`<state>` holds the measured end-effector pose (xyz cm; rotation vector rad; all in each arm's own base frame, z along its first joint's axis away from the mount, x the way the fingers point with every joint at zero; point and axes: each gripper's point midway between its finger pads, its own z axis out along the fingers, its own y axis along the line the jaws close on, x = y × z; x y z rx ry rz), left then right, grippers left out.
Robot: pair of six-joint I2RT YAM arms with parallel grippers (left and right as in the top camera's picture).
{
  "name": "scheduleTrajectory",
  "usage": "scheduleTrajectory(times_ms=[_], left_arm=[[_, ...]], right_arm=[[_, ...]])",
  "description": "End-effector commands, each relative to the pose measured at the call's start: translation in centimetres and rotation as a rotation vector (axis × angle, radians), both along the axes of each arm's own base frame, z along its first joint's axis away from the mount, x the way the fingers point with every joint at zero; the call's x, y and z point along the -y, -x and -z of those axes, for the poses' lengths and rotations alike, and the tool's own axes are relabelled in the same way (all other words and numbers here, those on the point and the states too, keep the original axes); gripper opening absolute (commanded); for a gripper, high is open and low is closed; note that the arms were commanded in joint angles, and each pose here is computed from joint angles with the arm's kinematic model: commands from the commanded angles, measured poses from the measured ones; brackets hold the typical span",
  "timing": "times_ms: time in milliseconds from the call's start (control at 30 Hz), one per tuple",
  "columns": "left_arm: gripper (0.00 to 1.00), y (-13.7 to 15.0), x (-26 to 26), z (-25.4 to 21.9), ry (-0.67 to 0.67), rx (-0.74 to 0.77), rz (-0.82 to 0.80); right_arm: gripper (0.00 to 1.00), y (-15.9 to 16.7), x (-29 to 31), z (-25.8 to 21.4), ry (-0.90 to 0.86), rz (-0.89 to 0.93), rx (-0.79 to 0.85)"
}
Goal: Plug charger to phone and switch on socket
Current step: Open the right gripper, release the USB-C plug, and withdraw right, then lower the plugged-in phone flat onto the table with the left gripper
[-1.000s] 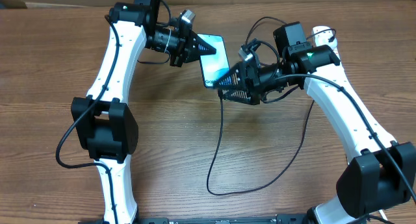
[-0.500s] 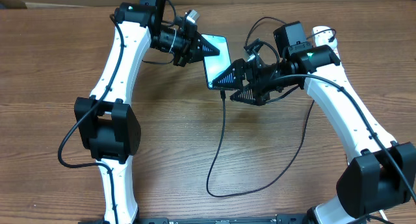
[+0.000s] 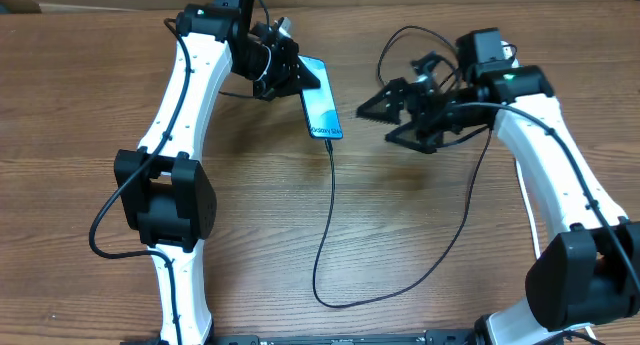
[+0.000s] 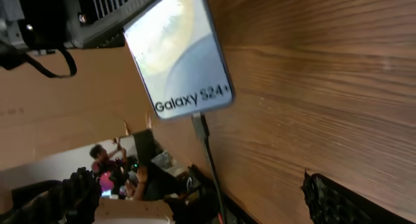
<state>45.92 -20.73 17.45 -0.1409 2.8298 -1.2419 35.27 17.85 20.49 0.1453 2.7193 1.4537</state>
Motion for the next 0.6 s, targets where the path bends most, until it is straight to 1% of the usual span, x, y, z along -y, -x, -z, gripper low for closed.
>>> scheduleTrajectory(times_ms=[0,133,267,433,567], left_arm=[[0.04,-0.8,-0.6,0.0,-0.025,0.041,-0.031],[0.04,-1.4,-0.3,0.7,-0.009,0.060,-0.036],[0.04,-1.7,-0.1,2.0,0.011,0.013,-0.086],[0.04,-1.8,1.1,2.9,0.117,0.009,-0.068],[0.04,-2.0,1.1,4.9,0.107,0.005,-0.076]], right_arm=[[1.00,-0.6,1.7,-0.5,0.014,0.026,0.036],[1.00,-0.3,2.6,-0.3,0.021,0.026,0.033],[1.00,-0.1,2.6,-0.2,0.024,0.017,0.038],[1.00,-0.1,2.7,-0.2,0.025,0.015,0.036],[1.00,0.0,2.7,-0.2,0.026,0.009,0.041]])
